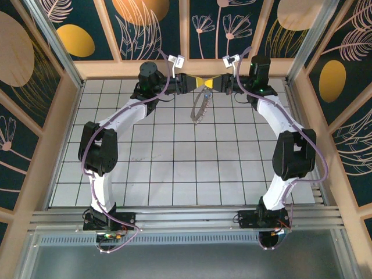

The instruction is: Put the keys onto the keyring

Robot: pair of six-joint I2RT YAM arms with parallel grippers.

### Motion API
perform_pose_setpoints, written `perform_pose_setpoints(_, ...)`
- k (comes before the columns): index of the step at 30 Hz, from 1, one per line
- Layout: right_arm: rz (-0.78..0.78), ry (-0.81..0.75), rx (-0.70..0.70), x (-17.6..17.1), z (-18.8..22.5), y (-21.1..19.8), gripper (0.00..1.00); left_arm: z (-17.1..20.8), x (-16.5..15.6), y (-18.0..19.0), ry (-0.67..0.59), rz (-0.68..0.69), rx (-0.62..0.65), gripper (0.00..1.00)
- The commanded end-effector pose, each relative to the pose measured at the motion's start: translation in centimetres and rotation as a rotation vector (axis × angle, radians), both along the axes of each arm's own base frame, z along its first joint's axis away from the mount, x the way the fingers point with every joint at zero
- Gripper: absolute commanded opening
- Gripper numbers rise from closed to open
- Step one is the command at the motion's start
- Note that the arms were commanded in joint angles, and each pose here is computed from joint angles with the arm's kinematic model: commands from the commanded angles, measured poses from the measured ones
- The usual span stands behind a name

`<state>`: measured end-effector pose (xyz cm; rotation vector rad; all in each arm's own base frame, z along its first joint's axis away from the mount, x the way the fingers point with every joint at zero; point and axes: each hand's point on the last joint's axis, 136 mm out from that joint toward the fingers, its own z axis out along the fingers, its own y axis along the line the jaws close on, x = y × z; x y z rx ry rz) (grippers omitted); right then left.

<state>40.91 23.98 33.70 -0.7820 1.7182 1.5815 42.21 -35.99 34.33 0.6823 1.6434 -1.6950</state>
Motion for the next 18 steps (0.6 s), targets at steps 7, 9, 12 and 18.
perform_pose_setpoints(7,0.049,-0.056,0.007,-0.7,1.1,-0.1,0.0,0.2,-0.1,0.1,-0.031,-0.033,0.005,0.4)
perform_pose_setpoints(9,0.046,-0.059,0.007,-0.7,1.2,-0.1,0.0,-0.2,0.0,0.1,-0.025,-0.033,0.008,0.4)
perform_pose_setpoints(12,0.043,-0.065,0.007,-0.8,1.3,-0.1,0.0,-0.6,0.0,0.0,-0.016,-0.033,0.009,0.4)
perform_pose_setpoints(18,0.036,-0.067,0.011,-0.7,1.5,-0.2,0.0,-0.9,-0.2,0.1,-0.008,-0.04,-0.005,0.38)
